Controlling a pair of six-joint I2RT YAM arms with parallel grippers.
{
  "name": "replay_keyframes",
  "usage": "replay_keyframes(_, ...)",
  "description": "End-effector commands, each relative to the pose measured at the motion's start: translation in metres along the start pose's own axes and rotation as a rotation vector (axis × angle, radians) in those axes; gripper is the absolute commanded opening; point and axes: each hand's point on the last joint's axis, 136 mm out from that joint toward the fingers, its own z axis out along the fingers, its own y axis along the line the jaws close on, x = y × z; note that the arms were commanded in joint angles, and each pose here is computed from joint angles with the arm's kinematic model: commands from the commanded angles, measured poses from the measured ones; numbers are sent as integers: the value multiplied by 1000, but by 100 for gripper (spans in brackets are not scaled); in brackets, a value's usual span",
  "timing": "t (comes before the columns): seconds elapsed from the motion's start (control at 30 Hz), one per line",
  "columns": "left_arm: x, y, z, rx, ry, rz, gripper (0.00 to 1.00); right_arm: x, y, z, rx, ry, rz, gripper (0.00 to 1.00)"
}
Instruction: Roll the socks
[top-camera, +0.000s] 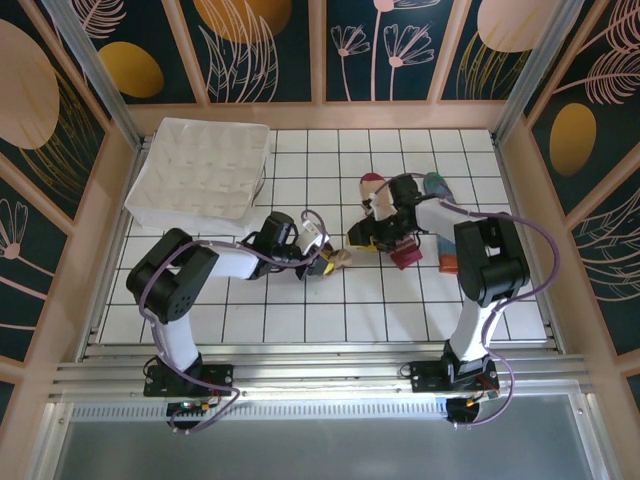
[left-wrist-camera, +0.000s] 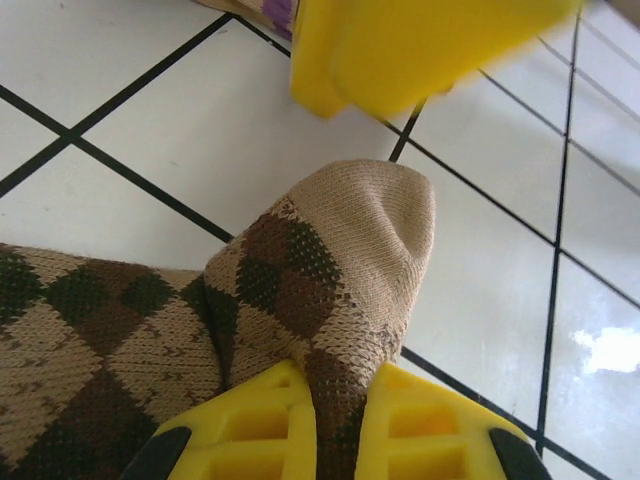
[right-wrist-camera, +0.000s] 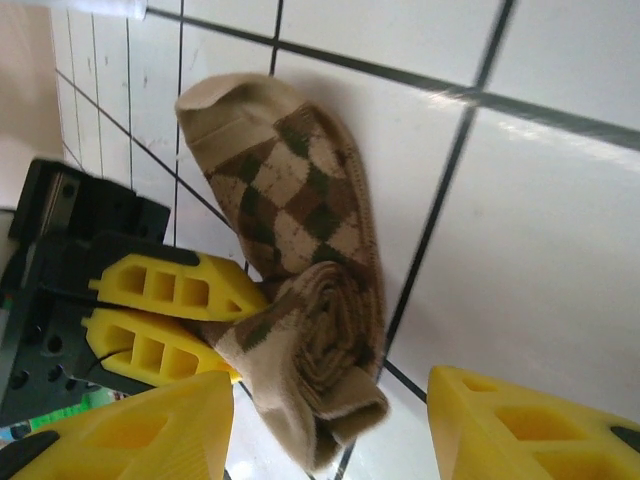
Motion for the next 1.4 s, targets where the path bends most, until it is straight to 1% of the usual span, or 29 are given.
replay_keyframes(0.0, 38, -2, 4, 94, 124, -173, 0, -3, 9, 20, -14, 3, -71, 54)
replay_keyframes(0.1, 41, 6, 4, 105, 132, -212, 0, 0, 6, 33, 7, 26, -93, 55)
replay_keyframes(0.23, 44, 11, 4, 108, 145, -214, 0, 6, -7, 46, 54, 63, -94, 54)
replay_keyframes(0.33, 44, 16, 4, 97, 147, -214, 0, 13, -12, 55, 63, 100, -92, 48)
replay_keyframes(0.37, 43, 18, 3, 93, 144, -213, 0, 15, -12, 56, 65, 109, -93, 44)
replay_keyframes(0.43, 42, 22, 4, 75, 142, -209, 1, 19, -13, 59, 67, 127, -90, 29)
replay_keyframes(0.47, 39, 24, 3, 59, 137, -201, 5, 21, -13, 61, 70, 139, -87, 19)
replay_keyframes(0.5, 36, 26, 2, 39, 128, -188, 12, 22, -15, 62, 78, 148, -78, 10)
replay_keyframes(0.53, 31, 29, 0, 15, 114, -172, 19, 24, -16, 63, 88, 160, -69, 4)
replay_keyframes(0.57, 24, 31, -4, -13, 93, -146, 24, 26, -21, 63, 112, 170, -48, 0)
replay_keyframes(0.63, 5, 32, -16, -85, 36, -67, 33, 28, -32, 61, 170, 200, -5, 0)
replay_keyframes(0.7, -18, 32, -36, -182, -32, 42, 39, 33, -42, 60, 211, 236, 41, 0)
replay_keyframes(0.77, -39, 28, -56, -287, -87, 158, 42, 35, -48, 58, 241, 261, 75, 0)
replay_keyframes(0.83, -50, 21, -70, -385, -108, 283, 44, 35, -51, 56, 258, 277, 97, 0)
replay_keyframes(0.87, -52, 18, -75, -435, -103, 350, 45, 33, -51, 55, 264, 279, 105, 0)
replay_keyframes(0.97, -43, 7, -71, -531, -20, 517, 48, 30, -50, 53, 272, 295, 124, 0)
replay_keyframes(1.1, -29, -7, -54, -575, 69, 667, 52, 27, -49, 53, 272, 317, 138, 0)
replay_keyframes(1.23, -22, -13, -33, -558, 117, 724, 54, 25, -49, 53, 274, 330, 135, 0)
replay_keyframes(1.37, -16, -11, -15, -533, 152, 736, 57, 28, -49, 52, 271, 339, 141, 0)
